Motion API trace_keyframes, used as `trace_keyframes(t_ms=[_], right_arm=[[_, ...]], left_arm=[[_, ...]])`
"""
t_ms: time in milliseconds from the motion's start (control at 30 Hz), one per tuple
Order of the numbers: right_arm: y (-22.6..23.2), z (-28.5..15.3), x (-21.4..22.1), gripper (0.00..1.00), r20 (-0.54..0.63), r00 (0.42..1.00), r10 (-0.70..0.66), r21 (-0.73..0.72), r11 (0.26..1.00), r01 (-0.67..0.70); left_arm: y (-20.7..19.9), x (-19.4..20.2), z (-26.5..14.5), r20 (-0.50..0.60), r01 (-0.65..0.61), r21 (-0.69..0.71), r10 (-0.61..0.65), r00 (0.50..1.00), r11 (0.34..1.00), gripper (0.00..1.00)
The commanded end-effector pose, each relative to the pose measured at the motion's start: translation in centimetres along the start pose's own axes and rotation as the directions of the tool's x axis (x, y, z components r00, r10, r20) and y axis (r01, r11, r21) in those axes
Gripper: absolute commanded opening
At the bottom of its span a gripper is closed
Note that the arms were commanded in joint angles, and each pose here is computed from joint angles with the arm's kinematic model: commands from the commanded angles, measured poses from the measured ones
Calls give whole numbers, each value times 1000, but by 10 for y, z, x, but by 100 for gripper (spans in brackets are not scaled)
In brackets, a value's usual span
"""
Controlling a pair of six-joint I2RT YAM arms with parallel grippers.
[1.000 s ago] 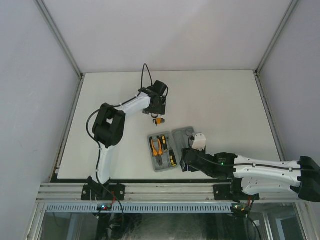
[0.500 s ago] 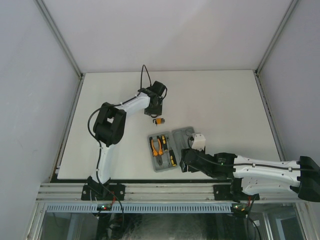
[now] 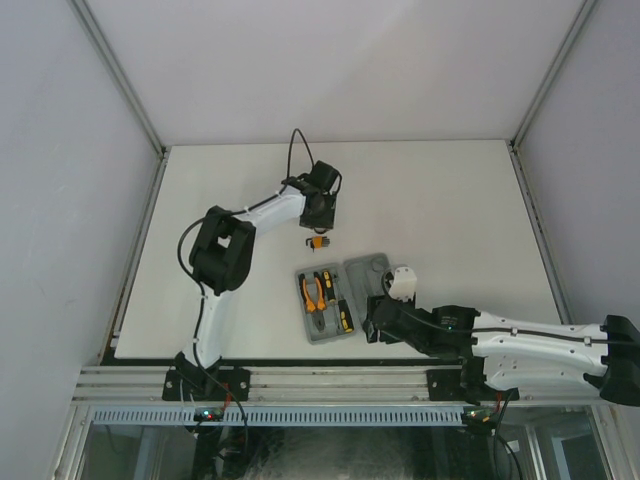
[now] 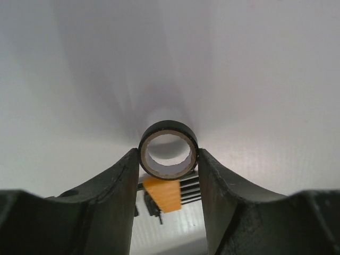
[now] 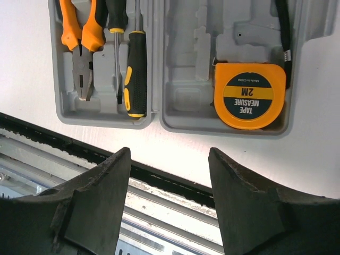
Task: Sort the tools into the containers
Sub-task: Pick up the engineering item from the center of the board.
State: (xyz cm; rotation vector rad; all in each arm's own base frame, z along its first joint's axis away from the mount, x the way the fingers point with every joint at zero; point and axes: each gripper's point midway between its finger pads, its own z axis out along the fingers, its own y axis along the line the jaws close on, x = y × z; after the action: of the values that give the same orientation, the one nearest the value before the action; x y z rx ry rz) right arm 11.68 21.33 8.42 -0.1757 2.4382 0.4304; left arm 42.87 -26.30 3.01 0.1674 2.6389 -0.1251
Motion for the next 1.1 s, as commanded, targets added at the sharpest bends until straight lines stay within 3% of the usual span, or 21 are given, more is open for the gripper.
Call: trace_keyframes(t_ms=[0, 300, 633, 1067], right_arm=[[-9, -4, -11, 60, 52, 997, 51, 32, 998, -52], [-15, -5, -9, 60, 47, 997, 57, 57, 997, -60], [-15, -6, -11, 61, 54, 996, 65, 49, 996, -68], [-26, -15, -46, 61, 160, 984, 84, 35, 995, -91]], left_arm=[[-50, -31, -30, 109, -69, 135, 54, 993, 988, 50], [-96, -11, -28, 92, -152, 207, 136, 986, 966, 55], [-98, 3, -26, 72, -171, 214, 159, 985, 962, 63], [-79, -39, -151, 314, -115, 310, 13, 949, 944, 64]])
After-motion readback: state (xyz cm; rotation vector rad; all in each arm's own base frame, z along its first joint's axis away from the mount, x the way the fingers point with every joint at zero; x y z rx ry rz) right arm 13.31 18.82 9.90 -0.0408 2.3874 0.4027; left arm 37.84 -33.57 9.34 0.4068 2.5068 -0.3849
